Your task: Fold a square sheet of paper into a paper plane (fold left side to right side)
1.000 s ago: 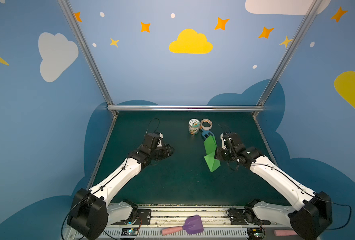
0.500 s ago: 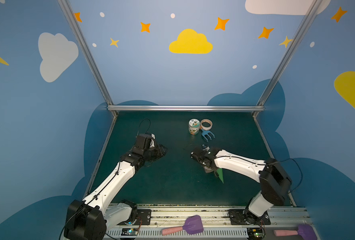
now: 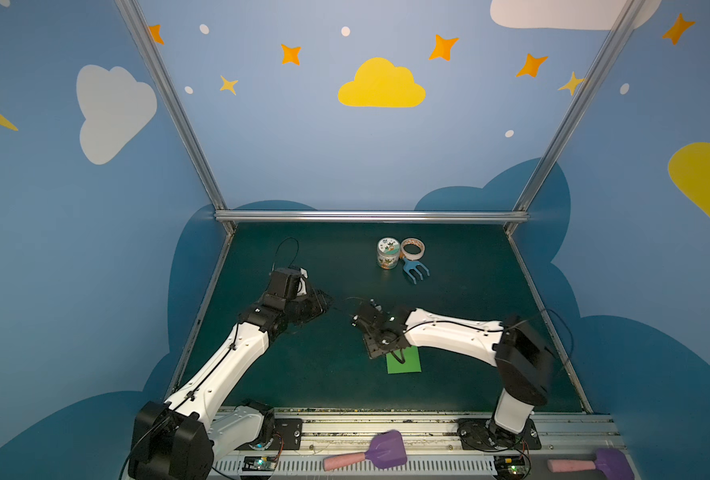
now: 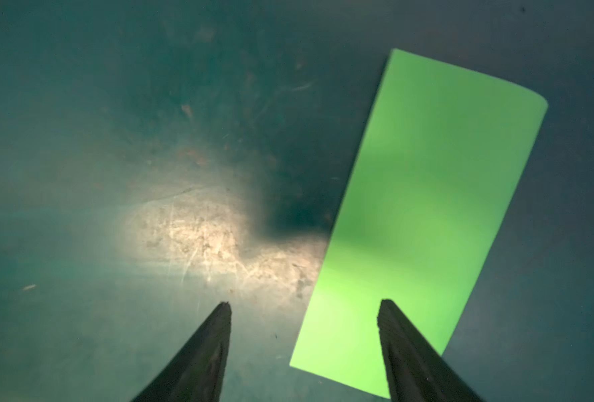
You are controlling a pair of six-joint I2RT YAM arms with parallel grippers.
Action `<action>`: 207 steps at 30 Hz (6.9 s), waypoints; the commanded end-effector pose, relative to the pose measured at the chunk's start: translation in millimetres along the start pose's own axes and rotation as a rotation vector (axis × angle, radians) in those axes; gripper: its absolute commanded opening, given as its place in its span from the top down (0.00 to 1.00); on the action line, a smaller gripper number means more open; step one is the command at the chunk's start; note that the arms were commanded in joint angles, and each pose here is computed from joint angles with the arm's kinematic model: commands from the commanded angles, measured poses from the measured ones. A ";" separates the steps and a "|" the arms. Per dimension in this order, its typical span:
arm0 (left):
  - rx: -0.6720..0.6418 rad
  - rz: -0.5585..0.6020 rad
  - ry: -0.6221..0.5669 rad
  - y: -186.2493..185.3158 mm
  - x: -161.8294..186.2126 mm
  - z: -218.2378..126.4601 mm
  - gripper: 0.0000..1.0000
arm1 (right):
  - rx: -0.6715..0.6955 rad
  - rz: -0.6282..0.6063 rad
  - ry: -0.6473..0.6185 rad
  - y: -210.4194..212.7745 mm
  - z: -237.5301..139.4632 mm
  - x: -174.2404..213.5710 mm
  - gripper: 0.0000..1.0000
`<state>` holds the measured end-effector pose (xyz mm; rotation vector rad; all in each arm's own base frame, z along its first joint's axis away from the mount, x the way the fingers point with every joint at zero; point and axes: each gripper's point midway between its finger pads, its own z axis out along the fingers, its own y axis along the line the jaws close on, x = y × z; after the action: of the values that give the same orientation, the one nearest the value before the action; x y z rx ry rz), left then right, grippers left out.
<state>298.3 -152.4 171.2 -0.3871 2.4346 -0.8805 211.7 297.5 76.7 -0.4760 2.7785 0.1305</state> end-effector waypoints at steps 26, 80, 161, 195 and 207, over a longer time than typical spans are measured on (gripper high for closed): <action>0.009 0.124 0.303 -20.0 77.2 79.7 0.35 | -0.369 0.365 0.067 -90.1 37.4 17.8 1.00; 0.111 0.163 0.491 -64.5 177.6 173.9 0.35 | -0.246 0.381 0.239 -110.6 92.1 83.0 1.00; 0.034 0.072 0.546 -14.0 129.1 142.9 0.97 | 0.142 -0.304 -0.033 32.1 10.1 66.6 0.44; 0.058 0.070 0.470 -21.2 73.3 115.3 0.65 | -0.055 -0.247 0.017 37.9 14.7 68.5 1.00; 0.099 0.109 0.547 -46.3 71.1 150.2 0.91 | -0.098 -0.216 0.029 40.7 16.7 68.8 1.00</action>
<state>335.6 -285.1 85.1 -0.0216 2.7972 -1.1582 141.2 316.0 32.7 -0.8239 2.7370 0.1632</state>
